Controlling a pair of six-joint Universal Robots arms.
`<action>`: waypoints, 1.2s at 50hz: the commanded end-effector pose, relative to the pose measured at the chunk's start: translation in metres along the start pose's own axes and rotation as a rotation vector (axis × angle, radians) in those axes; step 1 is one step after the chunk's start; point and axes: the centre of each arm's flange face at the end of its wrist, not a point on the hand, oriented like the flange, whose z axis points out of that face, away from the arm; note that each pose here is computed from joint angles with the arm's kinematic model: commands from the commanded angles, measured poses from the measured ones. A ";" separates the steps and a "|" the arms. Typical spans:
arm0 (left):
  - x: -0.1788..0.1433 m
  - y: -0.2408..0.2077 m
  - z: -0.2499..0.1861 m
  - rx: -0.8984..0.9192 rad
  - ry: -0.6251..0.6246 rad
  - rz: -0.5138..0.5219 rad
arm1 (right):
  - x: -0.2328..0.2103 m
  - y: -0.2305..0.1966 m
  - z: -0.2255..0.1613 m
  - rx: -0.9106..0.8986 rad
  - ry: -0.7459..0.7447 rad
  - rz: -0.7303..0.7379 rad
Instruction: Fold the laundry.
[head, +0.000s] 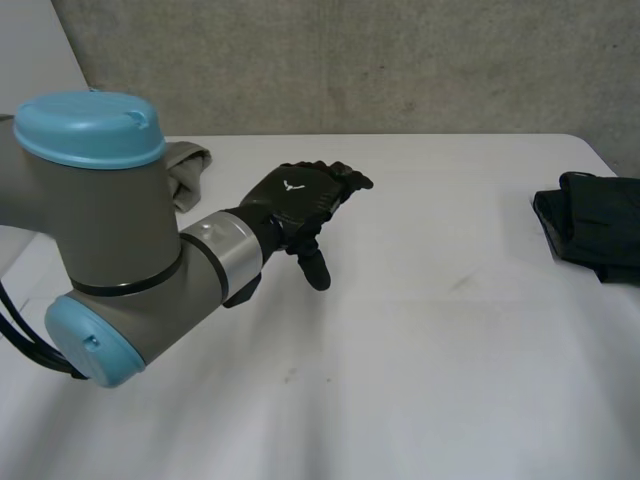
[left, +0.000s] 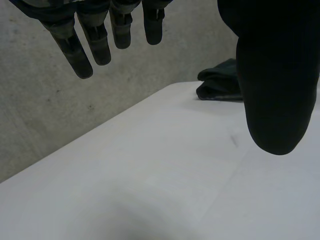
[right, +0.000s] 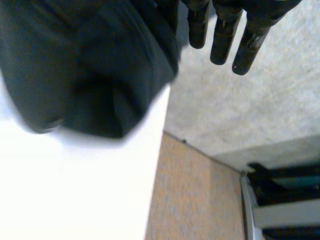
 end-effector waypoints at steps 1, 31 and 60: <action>-0.016 -0.002 -0.006 0.002 -0.042 -0.014 | 0.052 0.006 -0.025 -0.005 0.108 -0.102; -0.188 0.007 0.005 0.134 -0.446 0.112 | -0.142 -0.159 -0.243 0.831 -0.355 -0.009; -0.376 0.141 0.053 -0.086 -0.703 0.516 | -0.227 -0.034 -0.311 0.647 -0.654 -0.132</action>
